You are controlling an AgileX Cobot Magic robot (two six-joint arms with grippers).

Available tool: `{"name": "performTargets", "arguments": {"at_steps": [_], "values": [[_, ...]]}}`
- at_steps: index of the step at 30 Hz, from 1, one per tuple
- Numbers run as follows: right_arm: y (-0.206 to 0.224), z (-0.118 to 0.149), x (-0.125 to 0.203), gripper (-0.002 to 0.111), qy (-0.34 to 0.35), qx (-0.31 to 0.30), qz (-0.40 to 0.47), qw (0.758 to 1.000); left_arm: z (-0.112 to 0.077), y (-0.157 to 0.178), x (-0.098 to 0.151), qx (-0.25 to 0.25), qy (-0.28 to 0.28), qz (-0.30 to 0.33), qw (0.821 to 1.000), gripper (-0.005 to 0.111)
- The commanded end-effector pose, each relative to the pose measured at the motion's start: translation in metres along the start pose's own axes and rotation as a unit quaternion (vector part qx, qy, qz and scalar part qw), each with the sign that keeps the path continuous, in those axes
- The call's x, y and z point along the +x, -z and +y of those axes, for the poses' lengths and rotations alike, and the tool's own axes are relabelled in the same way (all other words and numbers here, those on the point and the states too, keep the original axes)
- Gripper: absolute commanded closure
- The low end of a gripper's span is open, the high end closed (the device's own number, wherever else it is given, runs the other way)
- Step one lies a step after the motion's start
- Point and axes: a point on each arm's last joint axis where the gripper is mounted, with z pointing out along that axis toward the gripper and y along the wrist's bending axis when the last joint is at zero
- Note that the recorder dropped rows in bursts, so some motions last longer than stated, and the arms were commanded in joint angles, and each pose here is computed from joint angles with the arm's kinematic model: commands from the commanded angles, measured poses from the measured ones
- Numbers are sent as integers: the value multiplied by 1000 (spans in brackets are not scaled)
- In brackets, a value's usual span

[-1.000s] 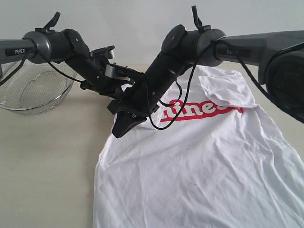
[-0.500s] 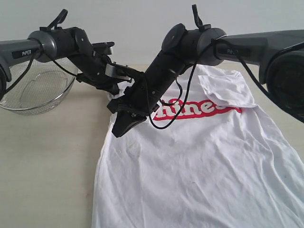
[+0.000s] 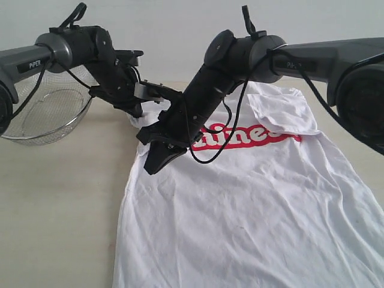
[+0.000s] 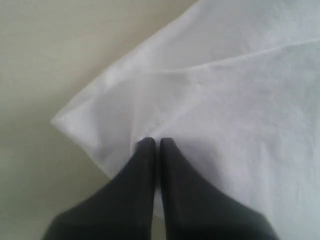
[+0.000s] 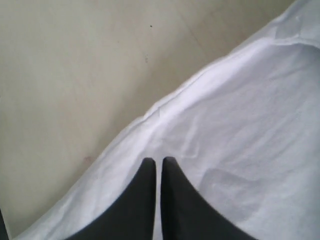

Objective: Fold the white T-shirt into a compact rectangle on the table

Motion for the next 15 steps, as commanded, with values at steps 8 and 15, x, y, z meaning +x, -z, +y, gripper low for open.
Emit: {"name": "performTargets", "arguments": {"at_steps": [8, 15], "values": [[6, 0, -1, 108, -1, 18, -5, 1000, -37, 26, -2, 102, -2, 12, 995, 102], [7, 0, 0, 108, 2, 22, 0, 1000, -28, -7, 16, 46, -9, 64, 997, 102]]}}
